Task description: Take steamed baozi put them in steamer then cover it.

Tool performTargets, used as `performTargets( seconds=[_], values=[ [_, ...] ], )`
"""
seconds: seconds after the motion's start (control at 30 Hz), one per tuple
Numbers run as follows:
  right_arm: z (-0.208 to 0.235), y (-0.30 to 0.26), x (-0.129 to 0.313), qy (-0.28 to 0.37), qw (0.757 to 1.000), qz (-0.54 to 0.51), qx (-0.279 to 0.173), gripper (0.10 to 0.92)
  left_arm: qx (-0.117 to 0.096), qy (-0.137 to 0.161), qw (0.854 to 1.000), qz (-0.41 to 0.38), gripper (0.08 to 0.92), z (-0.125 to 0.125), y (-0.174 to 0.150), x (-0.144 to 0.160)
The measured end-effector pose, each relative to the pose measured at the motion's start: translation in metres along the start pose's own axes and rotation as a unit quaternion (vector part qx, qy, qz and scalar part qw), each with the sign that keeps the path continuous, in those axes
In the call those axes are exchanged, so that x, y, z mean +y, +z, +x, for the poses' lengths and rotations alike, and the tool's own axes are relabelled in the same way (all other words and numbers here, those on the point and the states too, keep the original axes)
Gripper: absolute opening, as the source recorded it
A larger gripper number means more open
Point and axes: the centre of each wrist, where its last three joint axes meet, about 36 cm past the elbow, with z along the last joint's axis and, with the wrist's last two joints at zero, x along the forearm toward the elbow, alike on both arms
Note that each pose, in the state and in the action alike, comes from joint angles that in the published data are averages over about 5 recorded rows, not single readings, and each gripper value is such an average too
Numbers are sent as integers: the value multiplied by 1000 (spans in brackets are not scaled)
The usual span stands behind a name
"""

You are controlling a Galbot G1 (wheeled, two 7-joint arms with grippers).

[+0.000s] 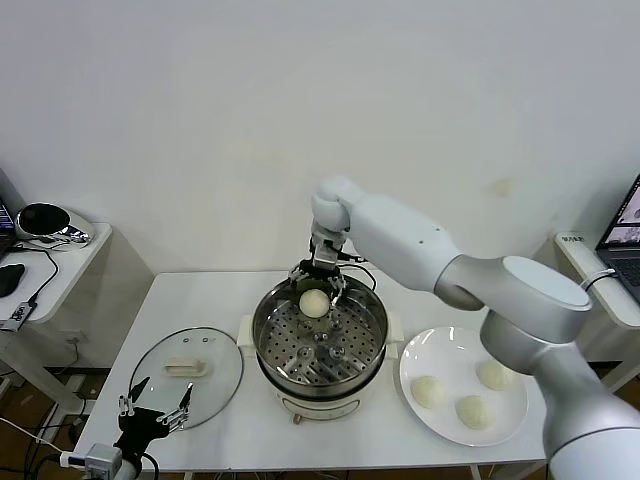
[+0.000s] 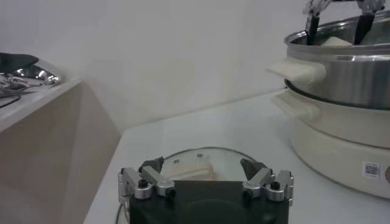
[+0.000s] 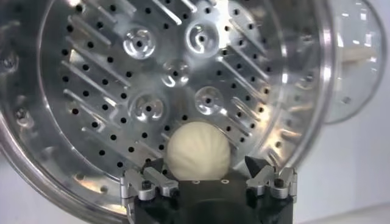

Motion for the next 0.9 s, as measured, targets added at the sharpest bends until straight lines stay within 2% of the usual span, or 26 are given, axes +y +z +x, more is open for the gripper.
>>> performTargets(
  seconds=[0.2,0.37,0.63,0.9],
  values=[
    [57,-7,29,32,995,-99,3,823,-3,3,1000,-4,823,-2,-4,3],
    [102,-14,70,34,975,-220,18,820,-5,10,1000,-4,823,-2,-9,0],
    [142,-30,145,37,910,-412,40,820,1,24,1000,-4,823,-2,-11,-8],
    [126,-49,213,27,847,-528,52,823,8,33,999,-3,823,3,-12,-14]
  ],
)
